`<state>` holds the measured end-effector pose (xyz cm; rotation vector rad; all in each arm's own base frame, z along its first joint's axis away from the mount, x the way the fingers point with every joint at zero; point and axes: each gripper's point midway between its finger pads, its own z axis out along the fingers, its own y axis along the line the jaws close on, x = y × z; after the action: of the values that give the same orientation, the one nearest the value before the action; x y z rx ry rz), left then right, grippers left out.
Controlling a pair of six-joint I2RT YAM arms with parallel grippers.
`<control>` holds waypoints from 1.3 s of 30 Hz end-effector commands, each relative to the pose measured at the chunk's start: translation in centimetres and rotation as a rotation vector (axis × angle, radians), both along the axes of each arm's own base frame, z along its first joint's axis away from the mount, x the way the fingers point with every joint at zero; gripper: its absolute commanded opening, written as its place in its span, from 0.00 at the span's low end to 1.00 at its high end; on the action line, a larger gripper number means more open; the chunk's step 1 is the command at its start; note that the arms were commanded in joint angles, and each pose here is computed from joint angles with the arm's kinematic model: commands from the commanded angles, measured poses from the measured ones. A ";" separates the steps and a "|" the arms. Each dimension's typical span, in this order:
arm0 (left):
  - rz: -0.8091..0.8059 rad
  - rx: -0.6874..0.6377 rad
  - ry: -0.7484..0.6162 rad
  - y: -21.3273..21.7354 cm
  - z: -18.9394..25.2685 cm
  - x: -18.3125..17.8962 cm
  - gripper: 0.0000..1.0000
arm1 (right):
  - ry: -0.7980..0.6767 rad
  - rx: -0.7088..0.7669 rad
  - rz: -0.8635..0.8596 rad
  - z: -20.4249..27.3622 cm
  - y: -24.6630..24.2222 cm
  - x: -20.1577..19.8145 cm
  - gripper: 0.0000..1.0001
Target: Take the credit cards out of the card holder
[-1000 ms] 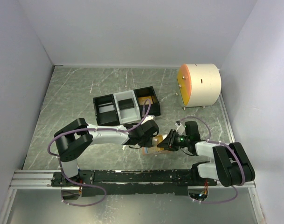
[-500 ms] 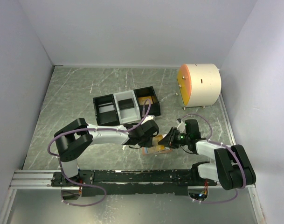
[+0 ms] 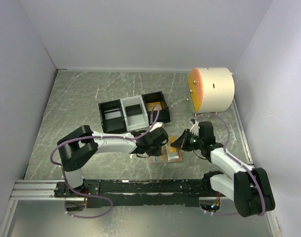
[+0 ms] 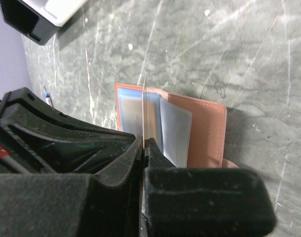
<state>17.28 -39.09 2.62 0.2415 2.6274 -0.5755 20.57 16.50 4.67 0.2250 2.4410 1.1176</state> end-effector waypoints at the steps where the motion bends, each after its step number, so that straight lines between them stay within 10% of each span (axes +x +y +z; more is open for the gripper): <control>1: 0.034 0.175 0.017 4.8 -2.5 -1.1 0.11 | -0.038 -0.064 -0.022 0.6 -1.0 0.6 0.00; 23: 0.094 0.208 -0.021 10.5 -1.6 -1.0 0.16 | -0.213 -0.021 0.169 5.4 2.1 1.9 0.00; 39: 0.123 0.064 -0.148 10.8 7.4 2.4 0.88 | -0.783 -0.293 0.259 12.5 4.3 4.8 0.00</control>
<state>17.96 -30.65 8.04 0.2018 2.5294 -0.4663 23.03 21.37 14.42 -0.4435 2.0636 0.9302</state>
